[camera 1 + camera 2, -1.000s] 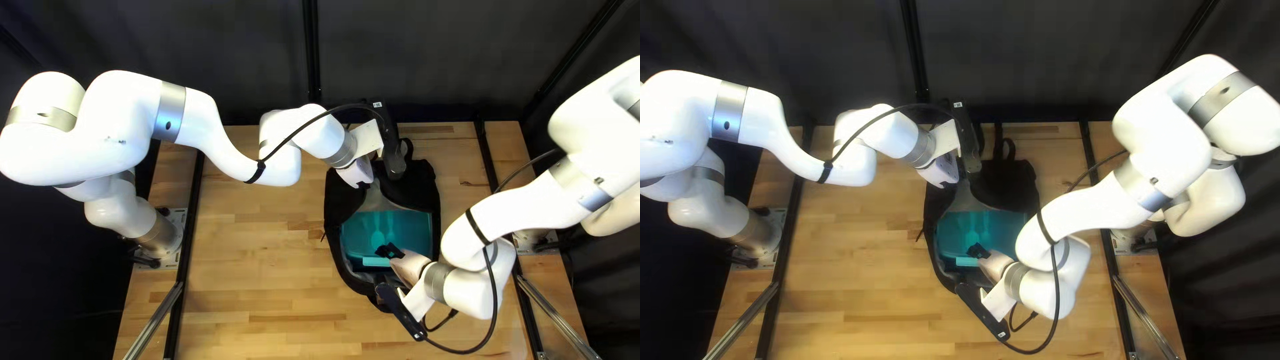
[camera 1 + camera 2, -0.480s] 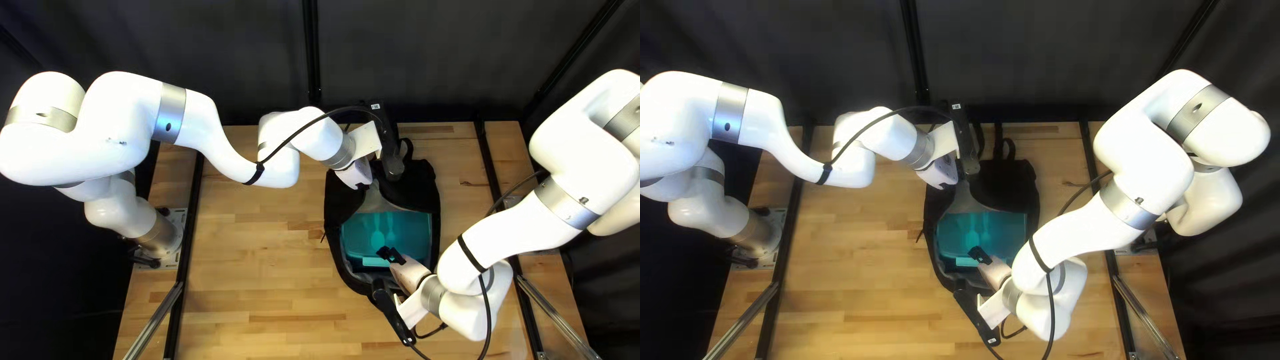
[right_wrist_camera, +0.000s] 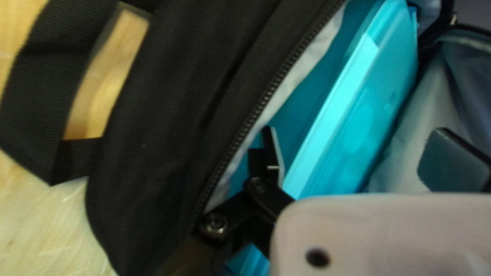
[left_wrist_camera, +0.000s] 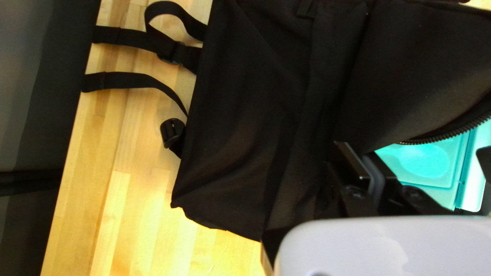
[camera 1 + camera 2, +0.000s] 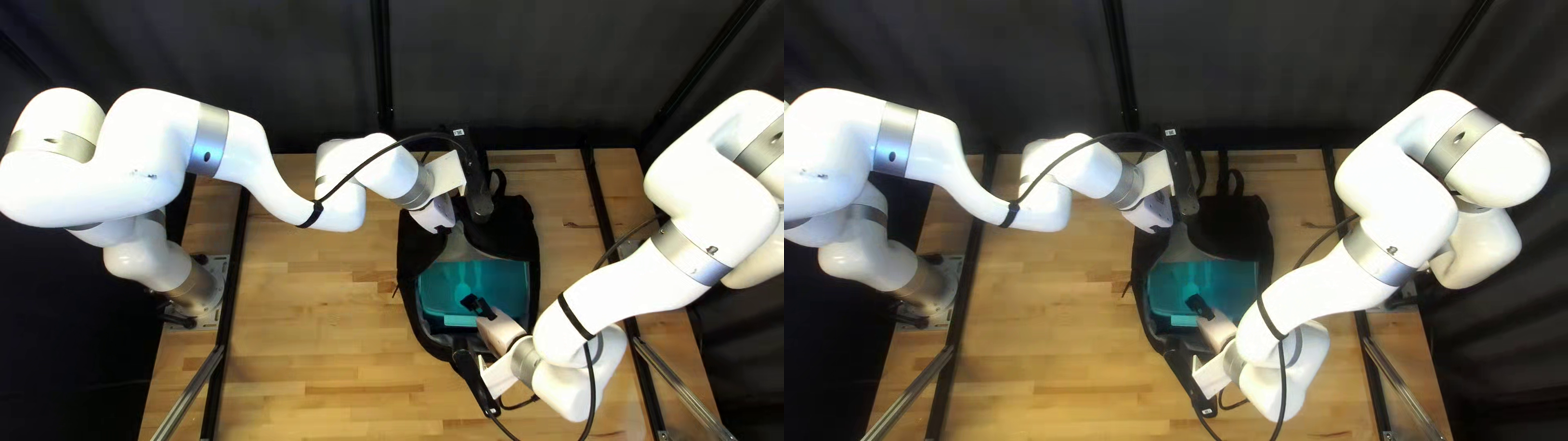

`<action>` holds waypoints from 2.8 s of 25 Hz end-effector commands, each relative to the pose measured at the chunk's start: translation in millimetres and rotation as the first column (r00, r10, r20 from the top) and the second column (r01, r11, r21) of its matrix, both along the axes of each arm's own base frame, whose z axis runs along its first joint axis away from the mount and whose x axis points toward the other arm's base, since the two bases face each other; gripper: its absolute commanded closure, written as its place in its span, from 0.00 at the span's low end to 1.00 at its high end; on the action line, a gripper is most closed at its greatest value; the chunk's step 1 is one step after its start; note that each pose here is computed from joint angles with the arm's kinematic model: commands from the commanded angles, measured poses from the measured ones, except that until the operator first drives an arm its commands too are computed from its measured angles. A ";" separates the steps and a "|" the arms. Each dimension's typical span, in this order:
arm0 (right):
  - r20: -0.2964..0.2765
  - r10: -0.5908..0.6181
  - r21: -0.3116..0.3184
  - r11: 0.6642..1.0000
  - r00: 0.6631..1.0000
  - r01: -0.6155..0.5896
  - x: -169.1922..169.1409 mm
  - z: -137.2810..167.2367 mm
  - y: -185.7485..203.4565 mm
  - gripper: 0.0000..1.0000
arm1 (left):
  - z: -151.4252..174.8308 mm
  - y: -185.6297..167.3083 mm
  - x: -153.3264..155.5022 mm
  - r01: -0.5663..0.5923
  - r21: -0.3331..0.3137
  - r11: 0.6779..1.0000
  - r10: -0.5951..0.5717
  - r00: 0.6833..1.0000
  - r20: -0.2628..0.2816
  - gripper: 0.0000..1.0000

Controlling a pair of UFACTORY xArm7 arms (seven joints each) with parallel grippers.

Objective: Remove a lunch box from a kids backpack

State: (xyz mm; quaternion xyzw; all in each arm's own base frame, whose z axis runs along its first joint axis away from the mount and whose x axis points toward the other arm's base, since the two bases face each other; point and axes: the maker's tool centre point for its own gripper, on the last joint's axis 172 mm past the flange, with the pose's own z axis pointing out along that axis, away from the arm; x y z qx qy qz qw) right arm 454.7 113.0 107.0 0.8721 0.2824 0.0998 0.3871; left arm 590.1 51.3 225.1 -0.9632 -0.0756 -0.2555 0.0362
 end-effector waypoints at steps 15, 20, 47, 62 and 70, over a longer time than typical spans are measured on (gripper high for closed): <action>0.015 -0.032 -0.022 0.999 0.999 0.033 -8.2 15.9 -16.5 0.23 | -2.7 -0.4 -0.4 -0.002 -0.005 1.000 0.002 1.000 0.003 1.00; 0.006 -0.028 0.007 1.000 1.000 0.028 -7.9 6.2 -7.8 0.14 | -3.7 0.7 -0.2 -0.003 -0.005 1.000 0.003 1.000 0.004 1.00; -0.052 -0.003 0.082 0.997 0.999 0.008 -7.8 26.4 -1.2 1.00 | 1.9 0.5 4.7 -0.001 0.000 1.000 0.001 1.000 0.002 1.00; -0.087 0.023 0.023 1.000 0.996 -0.021 -7.7 99.2 -13.6 1.00 | -3.2 0.9 4.0 -0.006 -0.011 1.000 0.007 1.000 0.013 1.00; -0.080 0.024 -0.002 1.000 0.997 -0.024 -4.6 120.3 -21.3 1.00 | -4.9 0.2 3.4 -0.010 -0.015 1.000 0.010 1.000 0.021 1.00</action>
